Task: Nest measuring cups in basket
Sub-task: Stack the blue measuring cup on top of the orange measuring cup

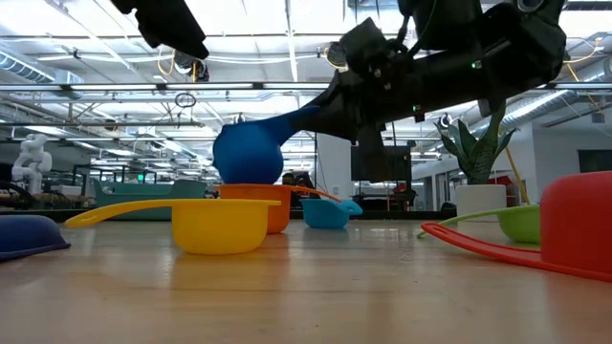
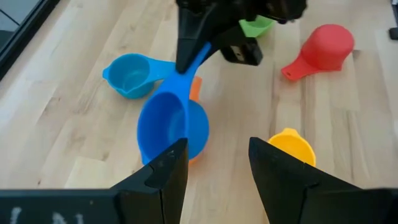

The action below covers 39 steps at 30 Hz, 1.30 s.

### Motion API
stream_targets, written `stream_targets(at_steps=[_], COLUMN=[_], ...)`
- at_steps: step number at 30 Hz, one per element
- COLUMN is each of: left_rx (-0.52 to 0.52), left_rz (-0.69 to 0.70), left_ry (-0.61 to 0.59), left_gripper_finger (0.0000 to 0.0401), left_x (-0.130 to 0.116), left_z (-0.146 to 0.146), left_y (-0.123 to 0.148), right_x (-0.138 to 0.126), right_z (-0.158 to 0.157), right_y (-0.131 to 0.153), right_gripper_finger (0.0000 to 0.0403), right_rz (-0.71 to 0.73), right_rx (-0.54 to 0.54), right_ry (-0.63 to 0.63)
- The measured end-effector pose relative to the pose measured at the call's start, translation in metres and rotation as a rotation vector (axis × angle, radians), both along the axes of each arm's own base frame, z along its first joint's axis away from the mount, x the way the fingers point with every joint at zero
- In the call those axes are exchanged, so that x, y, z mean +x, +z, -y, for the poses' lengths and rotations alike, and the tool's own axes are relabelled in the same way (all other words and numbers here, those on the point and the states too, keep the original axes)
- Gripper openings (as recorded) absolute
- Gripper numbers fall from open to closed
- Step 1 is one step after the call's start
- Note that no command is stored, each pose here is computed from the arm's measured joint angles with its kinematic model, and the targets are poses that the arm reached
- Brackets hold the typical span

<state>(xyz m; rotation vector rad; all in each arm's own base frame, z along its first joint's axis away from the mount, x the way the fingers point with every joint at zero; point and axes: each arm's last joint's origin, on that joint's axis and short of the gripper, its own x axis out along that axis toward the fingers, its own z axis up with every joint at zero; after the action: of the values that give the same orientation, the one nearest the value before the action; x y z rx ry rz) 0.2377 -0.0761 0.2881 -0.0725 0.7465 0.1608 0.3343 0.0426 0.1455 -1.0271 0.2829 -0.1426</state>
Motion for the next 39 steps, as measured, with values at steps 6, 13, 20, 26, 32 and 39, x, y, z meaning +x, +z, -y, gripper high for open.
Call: stream_targets(at_steps=[6,13,20,26,32,39], left_rx=[0.001,0.005,0.007,0.014,0.019,0.018], left_rz=[0.008,0.012,0.012,0.014,0.015,0.015], left_ry=[-0.009,-0.036,-0.038,-0.032,-0.027,-0.027], left_gripper_finger=[0.0173,0.0172,0.0172,0.0173,0.0172,0.0172], left_x=[-0.003,-0.006,-0.006,-0.006,-0.006,-0.006], left_z=[0.008,0.017,0.017,0.017,0.016,0.016], left_y=[0.0,0.0,0.0,0.0,0.0,0.0], right_x=[0.001,0.001,0.001,0.0,0.0,0.0], right_z=[0.009,0.011,0.012,0.015,0.015,0.021], right_y=[-0.003,-0.003,-0.005,-0.008,-0.009,-0.012], right_gripper_finger=[0.0,0.0016,0.0045,0.0071,0.0092,0.0114], right_rz=[-0.025,-0.021,-0.034,-0.066,-0.075,-0.09], right_rx=[0.039,0.048,0.073,0.093,0.092,0.153], right_ry=[0.035,0.026,0.018,0.004,0.0,-0.028])
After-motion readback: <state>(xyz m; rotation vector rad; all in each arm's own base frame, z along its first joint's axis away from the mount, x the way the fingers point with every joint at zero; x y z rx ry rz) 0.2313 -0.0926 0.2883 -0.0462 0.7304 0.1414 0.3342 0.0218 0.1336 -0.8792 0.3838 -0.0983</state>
